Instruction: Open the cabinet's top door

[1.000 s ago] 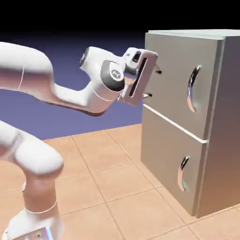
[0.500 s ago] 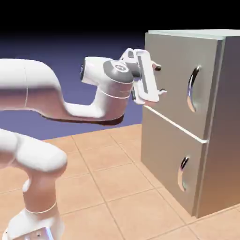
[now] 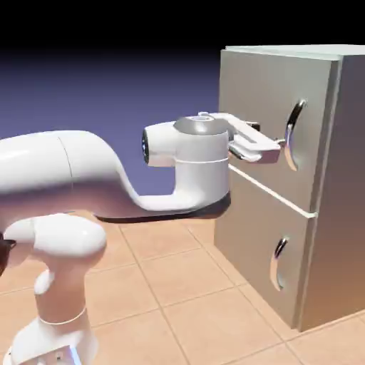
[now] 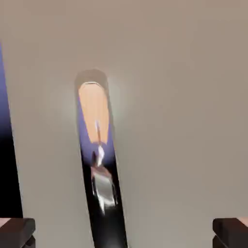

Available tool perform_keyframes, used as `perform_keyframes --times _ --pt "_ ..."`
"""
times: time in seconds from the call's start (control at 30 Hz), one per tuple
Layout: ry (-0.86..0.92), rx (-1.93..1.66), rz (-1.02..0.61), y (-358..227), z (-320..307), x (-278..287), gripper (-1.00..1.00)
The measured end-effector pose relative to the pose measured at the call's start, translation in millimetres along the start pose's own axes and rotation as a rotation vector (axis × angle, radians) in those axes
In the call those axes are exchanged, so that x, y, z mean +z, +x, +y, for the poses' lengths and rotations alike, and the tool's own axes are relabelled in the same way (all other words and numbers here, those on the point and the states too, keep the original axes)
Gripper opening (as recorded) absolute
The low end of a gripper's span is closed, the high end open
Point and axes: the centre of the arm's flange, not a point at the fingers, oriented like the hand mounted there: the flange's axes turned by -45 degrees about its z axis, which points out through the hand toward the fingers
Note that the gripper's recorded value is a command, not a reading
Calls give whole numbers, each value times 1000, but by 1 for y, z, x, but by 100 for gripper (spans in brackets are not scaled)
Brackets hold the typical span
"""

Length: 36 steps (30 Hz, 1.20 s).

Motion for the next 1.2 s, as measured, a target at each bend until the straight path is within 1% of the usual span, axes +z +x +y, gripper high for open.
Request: perform_keyframes --times 0.07,0.2,0.23,0.3,0.57,0.87,1.2 --pt "0 -3 -1 0 0 0 100" --pt "-1 -2 -1 0 -1 41 100" --pt "0 -3 -1 0 0 50 -100" --pt "0 -3 -1 0 0 50 -100" --pt "168 -4 -1 0 29 -13 -100" --pt "368 -4 -2 1 78 -82 -100" --pt "549 -3 -2 1 134 -134 -100"
